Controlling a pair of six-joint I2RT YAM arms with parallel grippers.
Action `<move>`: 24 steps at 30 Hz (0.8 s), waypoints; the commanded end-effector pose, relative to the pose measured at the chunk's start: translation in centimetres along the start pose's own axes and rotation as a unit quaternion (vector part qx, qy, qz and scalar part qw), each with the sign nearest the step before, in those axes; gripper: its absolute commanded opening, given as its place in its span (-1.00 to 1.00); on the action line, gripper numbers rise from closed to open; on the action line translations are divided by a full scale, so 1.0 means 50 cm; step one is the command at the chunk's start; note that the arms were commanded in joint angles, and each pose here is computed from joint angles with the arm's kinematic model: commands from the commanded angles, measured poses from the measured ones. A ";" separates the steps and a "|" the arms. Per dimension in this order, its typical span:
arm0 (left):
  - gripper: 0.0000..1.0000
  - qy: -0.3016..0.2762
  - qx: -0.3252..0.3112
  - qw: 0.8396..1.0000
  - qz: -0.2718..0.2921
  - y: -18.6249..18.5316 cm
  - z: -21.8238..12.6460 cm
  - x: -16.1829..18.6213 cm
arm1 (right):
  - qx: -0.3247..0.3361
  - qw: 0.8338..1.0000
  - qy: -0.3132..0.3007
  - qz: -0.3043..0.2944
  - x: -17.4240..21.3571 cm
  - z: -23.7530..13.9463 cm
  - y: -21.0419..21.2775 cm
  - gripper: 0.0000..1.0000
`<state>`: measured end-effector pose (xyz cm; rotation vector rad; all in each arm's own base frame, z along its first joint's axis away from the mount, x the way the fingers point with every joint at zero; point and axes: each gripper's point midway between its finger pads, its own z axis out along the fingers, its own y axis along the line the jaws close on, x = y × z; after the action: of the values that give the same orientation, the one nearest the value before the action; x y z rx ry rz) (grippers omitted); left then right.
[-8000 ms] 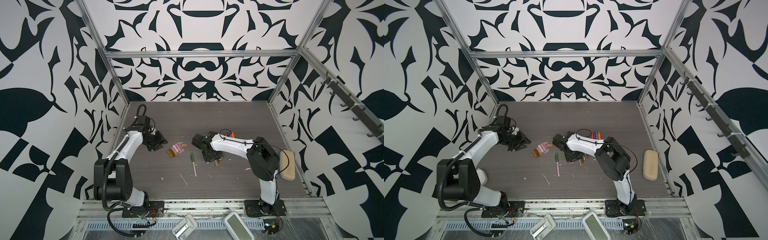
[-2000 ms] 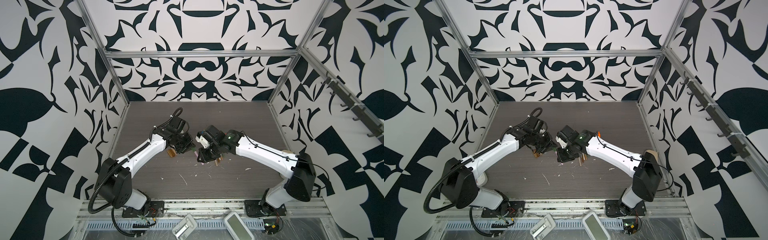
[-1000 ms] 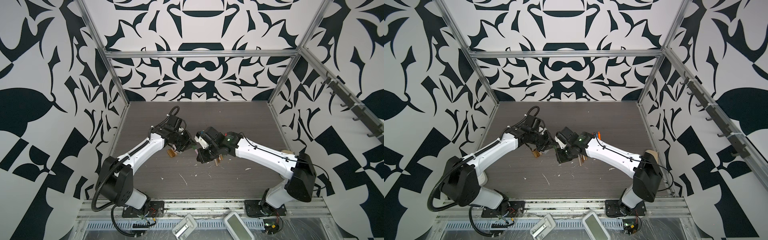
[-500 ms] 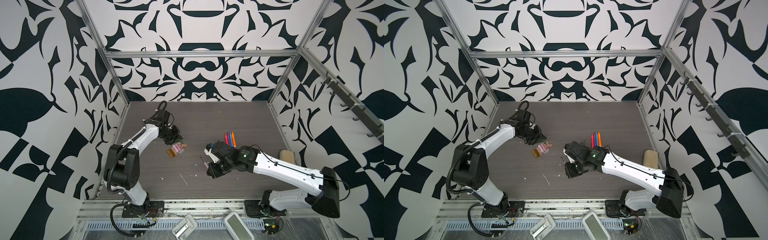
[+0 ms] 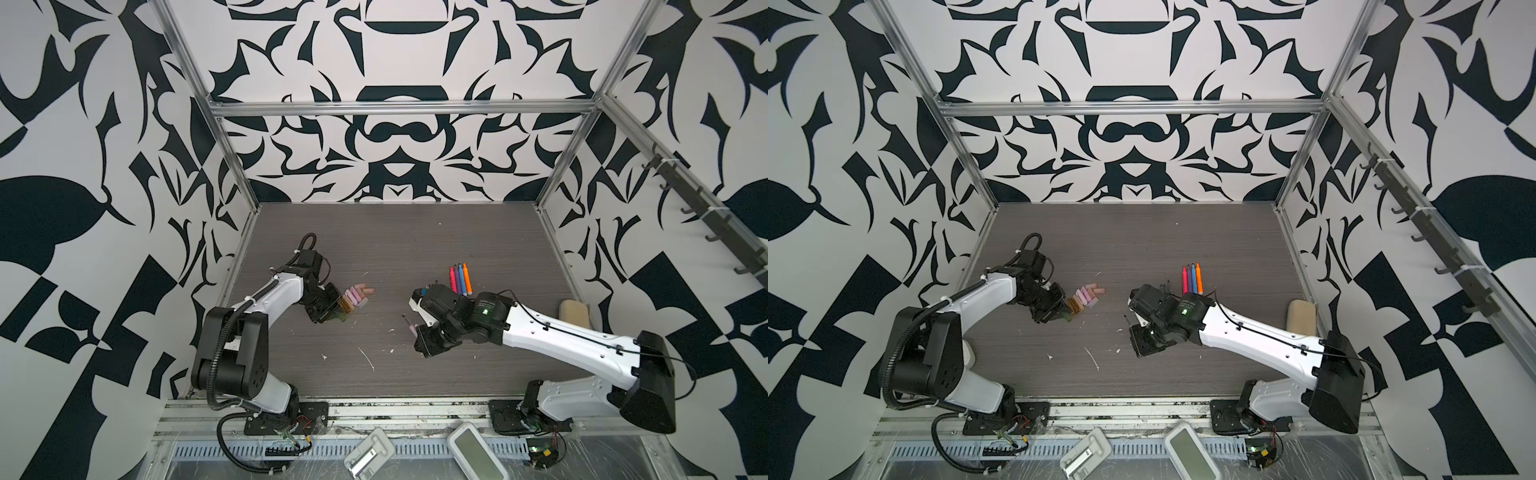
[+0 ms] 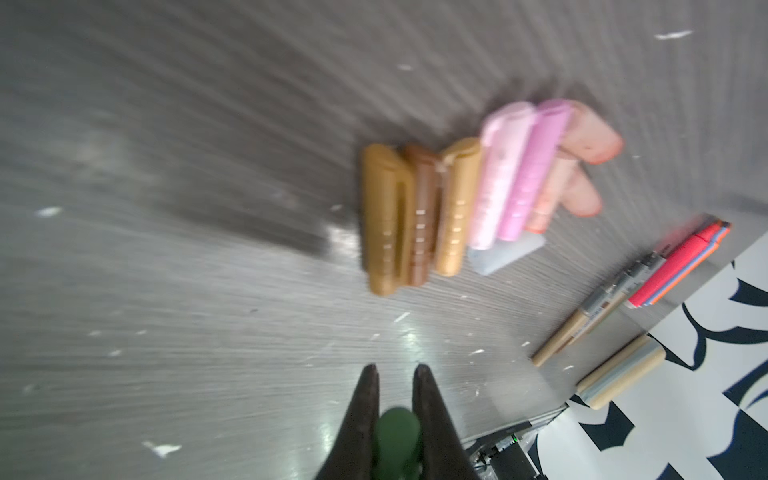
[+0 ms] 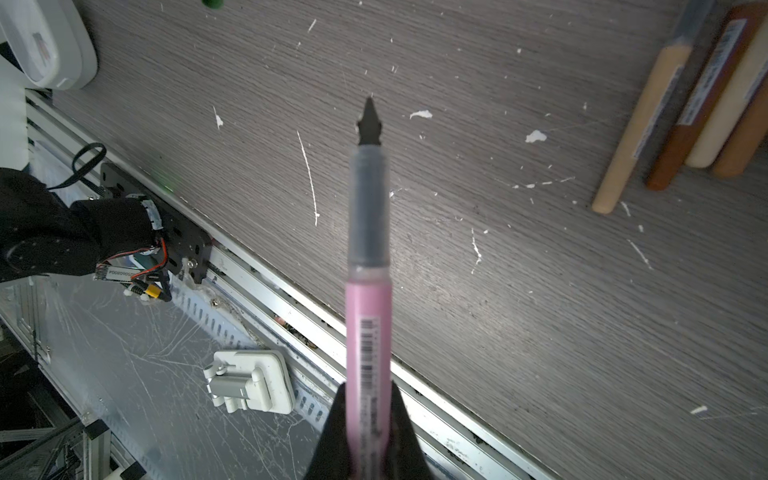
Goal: Open the pen caps
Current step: 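Pull the green cap off with the left gripper away from the right gripper, then lower the green cap beside the cap cluster and open the left gripper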
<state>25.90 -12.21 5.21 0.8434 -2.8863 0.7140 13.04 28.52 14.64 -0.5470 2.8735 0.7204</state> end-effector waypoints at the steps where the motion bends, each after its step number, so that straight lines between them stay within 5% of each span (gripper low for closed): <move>1: -1.00 -0.008 -0.010 1.000 0.005 0.026 -0.002 -0.005 | -0.013 1.000 -0.010 -0.008 -0.017 -0.012 0.018 -1.00; 24: -1.00 0.018 -0.059 0.998 -0.024 0.094 0.063 -0.044 | -0.008 1.000 -0.008 0.000 -0.010 -0.028 0.009 -1.00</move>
<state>26.61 -10.97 1.82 0.8378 -2.8203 0.6898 13.25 28.60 15.09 -0.5581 2.8722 0.7235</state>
